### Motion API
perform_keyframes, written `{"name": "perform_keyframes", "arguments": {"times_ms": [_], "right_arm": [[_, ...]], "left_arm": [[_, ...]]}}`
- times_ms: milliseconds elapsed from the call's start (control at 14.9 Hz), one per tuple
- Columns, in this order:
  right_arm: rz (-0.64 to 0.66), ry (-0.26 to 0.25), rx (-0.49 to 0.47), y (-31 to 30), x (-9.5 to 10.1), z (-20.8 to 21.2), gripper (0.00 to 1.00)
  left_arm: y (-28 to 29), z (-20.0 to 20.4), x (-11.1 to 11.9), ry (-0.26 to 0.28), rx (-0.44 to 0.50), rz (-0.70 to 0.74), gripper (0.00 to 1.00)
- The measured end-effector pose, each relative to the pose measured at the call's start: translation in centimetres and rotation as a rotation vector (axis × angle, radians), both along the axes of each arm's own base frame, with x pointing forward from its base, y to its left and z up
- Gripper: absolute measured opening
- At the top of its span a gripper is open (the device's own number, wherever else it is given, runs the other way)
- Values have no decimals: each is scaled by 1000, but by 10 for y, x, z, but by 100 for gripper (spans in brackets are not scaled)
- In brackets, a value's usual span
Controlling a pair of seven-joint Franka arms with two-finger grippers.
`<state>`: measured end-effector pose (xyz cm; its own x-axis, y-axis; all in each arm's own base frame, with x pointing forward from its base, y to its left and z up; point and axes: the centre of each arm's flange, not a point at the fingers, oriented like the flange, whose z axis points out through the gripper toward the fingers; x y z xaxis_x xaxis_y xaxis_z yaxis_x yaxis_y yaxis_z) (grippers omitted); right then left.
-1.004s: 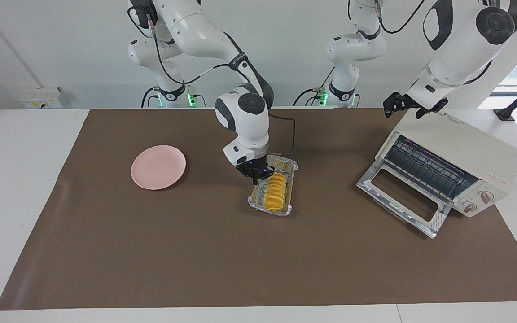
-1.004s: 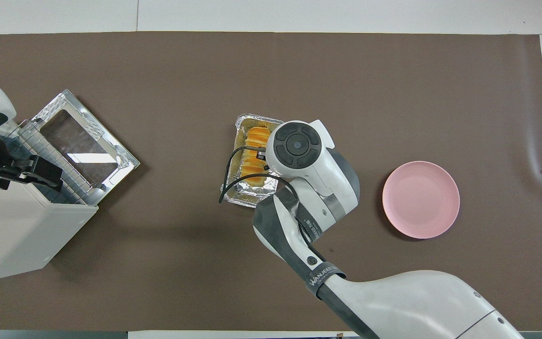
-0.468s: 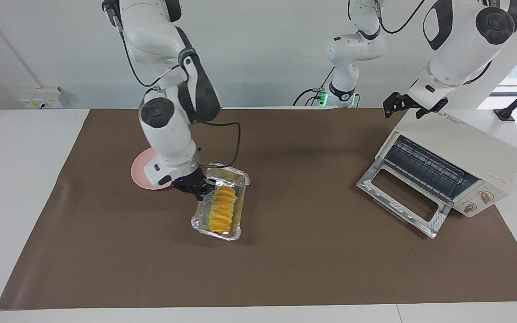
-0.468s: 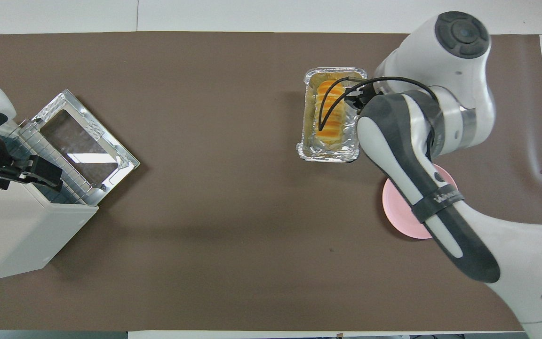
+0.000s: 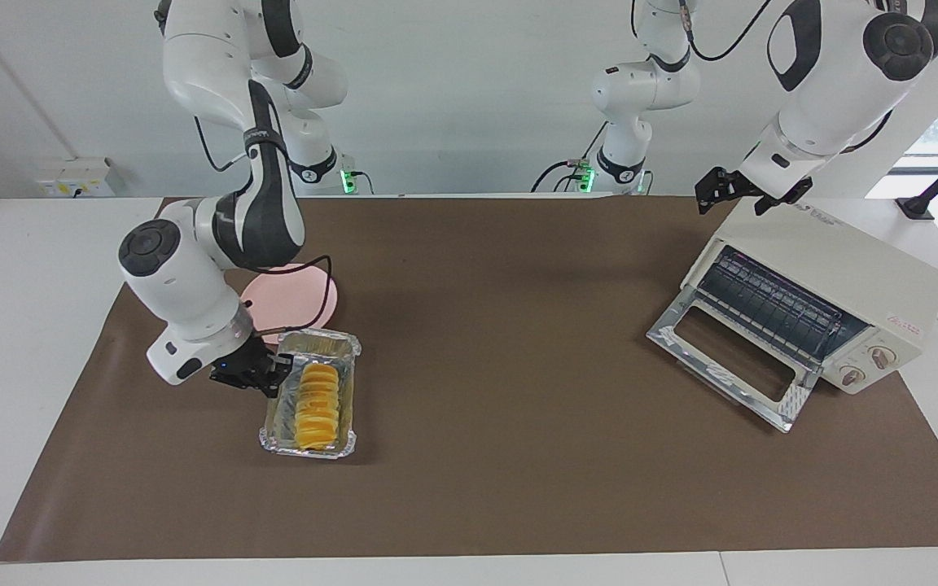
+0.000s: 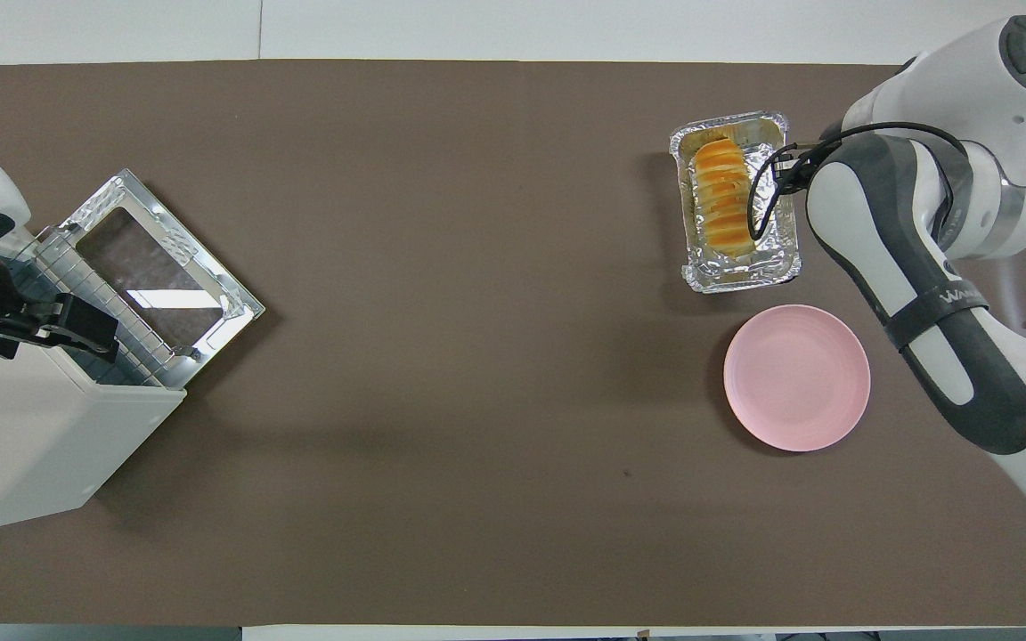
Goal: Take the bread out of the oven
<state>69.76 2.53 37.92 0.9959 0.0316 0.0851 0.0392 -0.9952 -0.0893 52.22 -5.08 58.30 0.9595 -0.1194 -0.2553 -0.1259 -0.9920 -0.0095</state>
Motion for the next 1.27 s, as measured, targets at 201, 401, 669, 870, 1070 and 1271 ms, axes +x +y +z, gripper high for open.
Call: {"name": "perform_keyframes", "arguments": {"times_ms": [201, 401, 669, 870, 1070, 1271], "right_arm": [[38, -27, -8, -14, 7, -19, 1], [69, -49, -19, -43, 11, -32, 1], [80, -56, -18, -46, 12, -35, 1], [86, -49, -17, -43, 11, -36, 16], [101, 1, -15, -41, 7, -38, 48], [125, 38, -16, -33, 1, -20, 78]], "left_arm": [[0, 0, 0, 0, 0, 0, 100], [0, 0, 0, 0, 0, 0, 100], [0, 0, 0, 0, 0, 0, 100], [0, 0, 0, 0, 0, 0, 100], [0, 0, 0, 0, 0, 0, 100], [0, 0, 0, 0, 0, 0, 100]]}}
